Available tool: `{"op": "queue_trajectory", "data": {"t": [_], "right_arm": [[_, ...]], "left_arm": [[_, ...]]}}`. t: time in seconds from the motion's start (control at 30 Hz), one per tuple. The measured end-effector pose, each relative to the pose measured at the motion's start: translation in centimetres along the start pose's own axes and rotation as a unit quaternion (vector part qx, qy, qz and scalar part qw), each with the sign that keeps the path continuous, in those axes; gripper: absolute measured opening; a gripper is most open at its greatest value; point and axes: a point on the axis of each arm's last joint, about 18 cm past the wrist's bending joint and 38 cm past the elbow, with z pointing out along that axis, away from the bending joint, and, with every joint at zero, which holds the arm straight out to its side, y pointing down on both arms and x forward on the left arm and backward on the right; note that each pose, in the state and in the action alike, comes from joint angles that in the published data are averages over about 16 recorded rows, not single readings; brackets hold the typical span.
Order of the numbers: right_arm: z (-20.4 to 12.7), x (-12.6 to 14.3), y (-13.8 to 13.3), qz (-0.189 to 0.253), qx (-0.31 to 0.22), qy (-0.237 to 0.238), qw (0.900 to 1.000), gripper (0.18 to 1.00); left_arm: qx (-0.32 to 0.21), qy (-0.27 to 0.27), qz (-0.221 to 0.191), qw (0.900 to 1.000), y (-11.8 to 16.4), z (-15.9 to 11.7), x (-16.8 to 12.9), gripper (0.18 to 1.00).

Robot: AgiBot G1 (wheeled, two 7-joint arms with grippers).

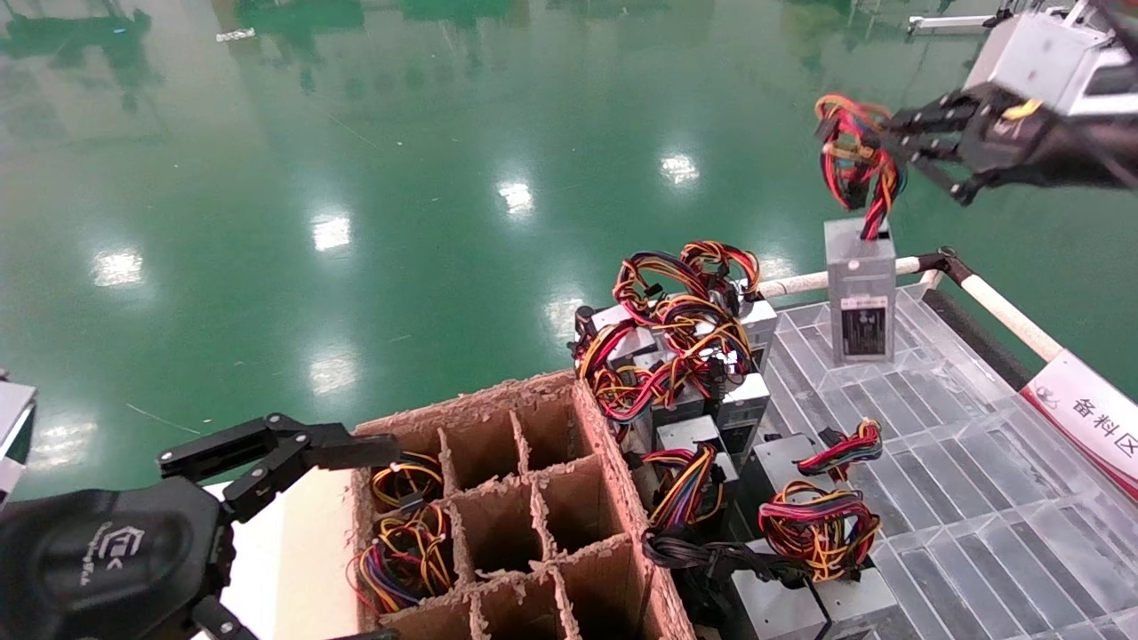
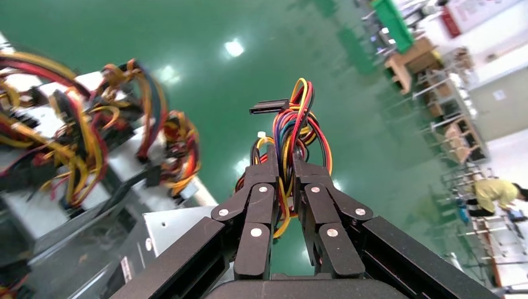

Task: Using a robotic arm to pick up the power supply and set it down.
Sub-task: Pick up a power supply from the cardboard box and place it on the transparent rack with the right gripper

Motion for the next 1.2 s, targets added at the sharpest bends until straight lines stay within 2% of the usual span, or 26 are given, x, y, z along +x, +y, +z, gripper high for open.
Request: {"op": "queue_trajectory", "data": {"t": [0.23,0.6,0.9,1.2], "right_arm": [[1.5,-2.0,0.6,-0.005,-0.016,-0.038,0.999,0.214],[3.9,-5.1,1.5,0.017,-0.027,-0.076,0.997,0.214],[4.4,-7.0,3.8,0.057,-0.037,-0.073,0.995,0.213],[3.8,-7.9,6.1,0.122,-0.028,-0.043,0.991,0.213]], "left_arm": [[0.000,0.000,0.000,1.0000,0.0,0.0,0.0,1.000],[0.000,0.000,0.000,1.0000,0.0,0.0,0.0,1.000],[0.000,0.000,0.000,1.0000,0.0,0.0,0.0,1.000],[0.000,0.000,0.000,1.0000,0.0,0.0,0.0,1.000]]}}
